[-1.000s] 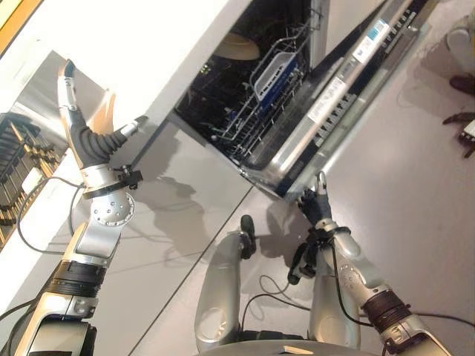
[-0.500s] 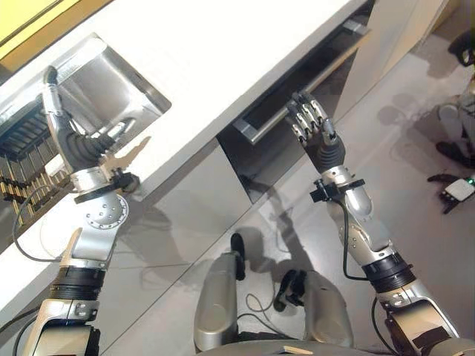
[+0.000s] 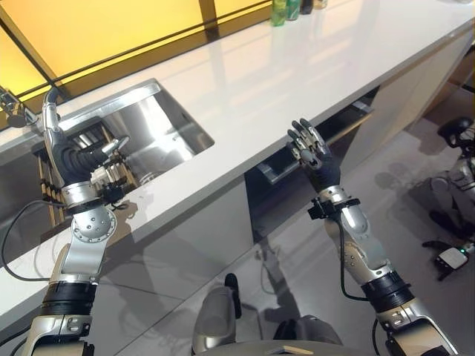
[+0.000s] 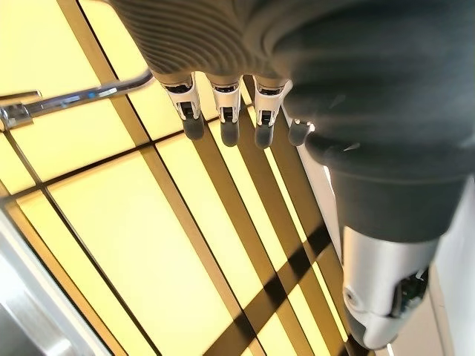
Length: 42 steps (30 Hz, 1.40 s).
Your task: Pick up plates and place into dishwasher.
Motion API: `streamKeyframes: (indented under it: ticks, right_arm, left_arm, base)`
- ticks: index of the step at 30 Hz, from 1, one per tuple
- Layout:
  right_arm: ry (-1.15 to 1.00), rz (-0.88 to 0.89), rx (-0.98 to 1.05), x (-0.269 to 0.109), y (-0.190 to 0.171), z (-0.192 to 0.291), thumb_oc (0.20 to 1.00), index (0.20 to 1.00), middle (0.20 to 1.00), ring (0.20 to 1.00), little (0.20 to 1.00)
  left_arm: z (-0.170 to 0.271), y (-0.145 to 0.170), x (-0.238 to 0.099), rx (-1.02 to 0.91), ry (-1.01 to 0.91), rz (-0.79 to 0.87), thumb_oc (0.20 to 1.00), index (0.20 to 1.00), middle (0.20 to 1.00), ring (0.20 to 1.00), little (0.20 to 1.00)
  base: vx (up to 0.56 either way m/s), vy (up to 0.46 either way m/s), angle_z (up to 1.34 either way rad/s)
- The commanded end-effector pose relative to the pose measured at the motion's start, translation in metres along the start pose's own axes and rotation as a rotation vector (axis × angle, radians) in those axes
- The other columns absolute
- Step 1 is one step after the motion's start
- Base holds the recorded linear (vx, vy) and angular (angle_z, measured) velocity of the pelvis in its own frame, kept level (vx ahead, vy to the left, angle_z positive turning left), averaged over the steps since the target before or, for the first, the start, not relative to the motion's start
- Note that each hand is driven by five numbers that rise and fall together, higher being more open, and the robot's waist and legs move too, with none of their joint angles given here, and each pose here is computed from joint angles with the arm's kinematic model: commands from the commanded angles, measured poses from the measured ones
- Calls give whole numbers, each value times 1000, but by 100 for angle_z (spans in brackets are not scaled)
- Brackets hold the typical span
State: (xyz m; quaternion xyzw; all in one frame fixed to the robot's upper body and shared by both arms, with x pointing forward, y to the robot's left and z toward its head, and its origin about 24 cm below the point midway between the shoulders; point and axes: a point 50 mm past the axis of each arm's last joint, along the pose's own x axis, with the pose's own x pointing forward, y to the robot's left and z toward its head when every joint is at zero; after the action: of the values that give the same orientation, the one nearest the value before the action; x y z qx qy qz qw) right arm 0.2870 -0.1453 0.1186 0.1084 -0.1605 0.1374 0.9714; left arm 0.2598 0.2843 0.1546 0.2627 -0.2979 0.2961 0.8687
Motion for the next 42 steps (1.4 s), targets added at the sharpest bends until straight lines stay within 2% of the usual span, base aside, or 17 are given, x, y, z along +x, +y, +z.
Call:
streamKeyframes:
  ticks: [1,11,22,28,33,37,42]
  right_arm:
    - [-201,-67,-101,-5,2,40,1000,1000,1000,1000,1000]
    - [-328,55,-233,-4,14,73,1000,1000,1000,1000,1000]
    - [-328,27,-220,1,15,73,1000,1000,1000,1000,1000]
    - [-292,-41,-231,-8,-1,62,1000,1000,1000,1000,1000]
    - [-243,-132,-225,-4,-18,57,1000,1000,1000,1000,1000]
    - [-202,-140,-212,3,-17,51,1000,1000,1000,1000,1000]
    - [-176,-137,-215,4,-14,48,1000,1000,1000,1000,1000]
  left_arm:
    - [6,21,-5,-7,-33,59,1000,1000,1000,1000,1000]
    - [14,12,-10,-181,-13,52,1000,1000,1000,1000,1000]
    - [24,-3,-7,-330,-3,-48,1000,1000,1000,1000,1000]
    - [25,-33,-7,-419,70,-151,1000,1000,1000,1000,1000]
    - [32,-70,-18,-476,119,-277,1000,1000,1000,1000,1000]
    - [40,-84,-26,-492,128,-309,1000,1000,1000,1000,1000]
    - [39,-86,-30,-506,170,-348,1000,1000,1000,1000,1000]
  base:
    - [-75,23,-19]
    - [-89,12,28]
    - [137,108,92]
    - [45,-127,111]
    - [0,-172,98]
    - [-5,-90,55]
    - [51,-51,17]
